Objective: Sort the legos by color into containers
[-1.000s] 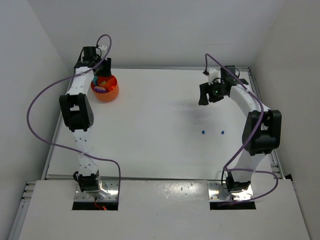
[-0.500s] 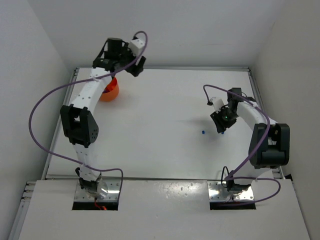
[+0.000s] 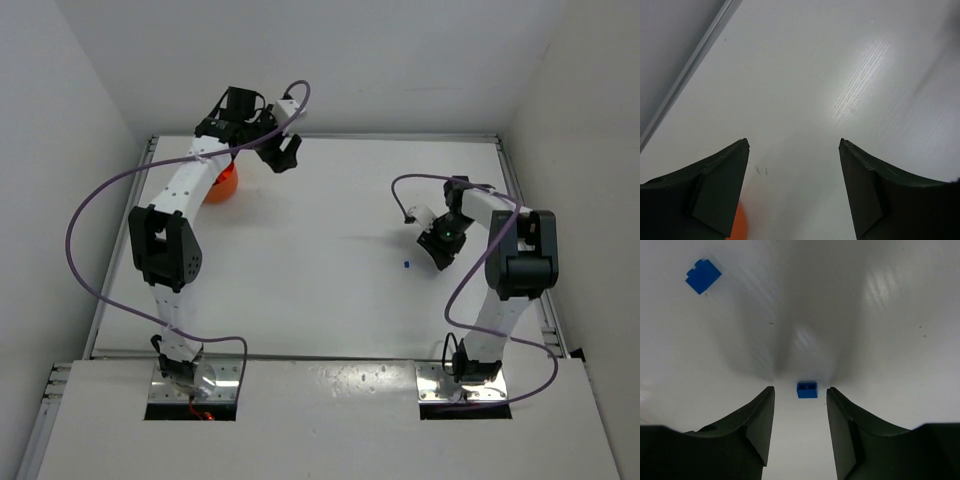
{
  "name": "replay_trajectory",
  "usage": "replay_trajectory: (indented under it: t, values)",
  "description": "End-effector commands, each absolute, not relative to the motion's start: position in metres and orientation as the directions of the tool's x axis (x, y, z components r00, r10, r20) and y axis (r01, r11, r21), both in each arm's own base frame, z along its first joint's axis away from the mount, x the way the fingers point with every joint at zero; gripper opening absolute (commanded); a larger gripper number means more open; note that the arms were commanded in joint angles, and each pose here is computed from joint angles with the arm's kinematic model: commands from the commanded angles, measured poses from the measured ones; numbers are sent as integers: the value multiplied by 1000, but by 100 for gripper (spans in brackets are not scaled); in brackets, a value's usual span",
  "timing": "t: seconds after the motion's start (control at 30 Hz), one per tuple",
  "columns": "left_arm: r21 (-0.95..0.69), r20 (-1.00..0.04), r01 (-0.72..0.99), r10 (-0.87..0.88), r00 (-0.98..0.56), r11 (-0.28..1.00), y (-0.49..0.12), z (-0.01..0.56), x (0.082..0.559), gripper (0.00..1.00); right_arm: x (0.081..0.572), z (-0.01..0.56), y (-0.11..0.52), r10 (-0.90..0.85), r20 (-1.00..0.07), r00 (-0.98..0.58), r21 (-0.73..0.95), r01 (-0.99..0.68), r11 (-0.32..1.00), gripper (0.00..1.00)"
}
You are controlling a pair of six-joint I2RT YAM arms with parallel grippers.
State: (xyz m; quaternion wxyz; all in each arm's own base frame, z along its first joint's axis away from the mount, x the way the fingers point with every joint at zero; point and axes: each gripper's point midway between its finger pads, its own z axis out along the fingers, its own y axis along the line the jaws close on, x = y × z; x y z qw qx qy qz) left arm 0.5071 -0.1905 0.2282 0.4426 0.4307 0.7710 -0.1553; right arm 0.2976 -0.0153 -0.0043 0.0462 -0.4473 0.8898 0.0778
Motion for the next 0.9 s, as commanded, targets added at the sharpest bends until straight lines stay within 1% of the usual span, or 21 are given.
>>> replay_trajectory:
  t: [0.0,0.07,0.27,0.3,0.67,0.87]
  values:
    - [144,-844,821,501,-190,553,-196,247,506,79,316,1,-21,-819,-147,-555,74,-831,551,47]
    - [130,-843,820,498,-205,557,-196,243,505,79,325,1,-24,-820,-140,-554,59,-832,552,47]
    - [122,-844,813,491,-217,569,-192,243,506,79,325,-6,-26,-835,-112,-539,89,-842,532,47]
    - [122,-844,813,491,-217,569,-192,243,506,79,324,-6,-27,-840,-107,-532,98,-847,523,45]
    - [108,-842,812,487,-232,574,-192,239,507,79,285,-12,-24,-849,-64,-524,225,-836,500,44]
    - [107,-846,809,480,-232,578,-193,242,508,79,285,-17,-26,-855,-63,-515,211,-844,493,44]
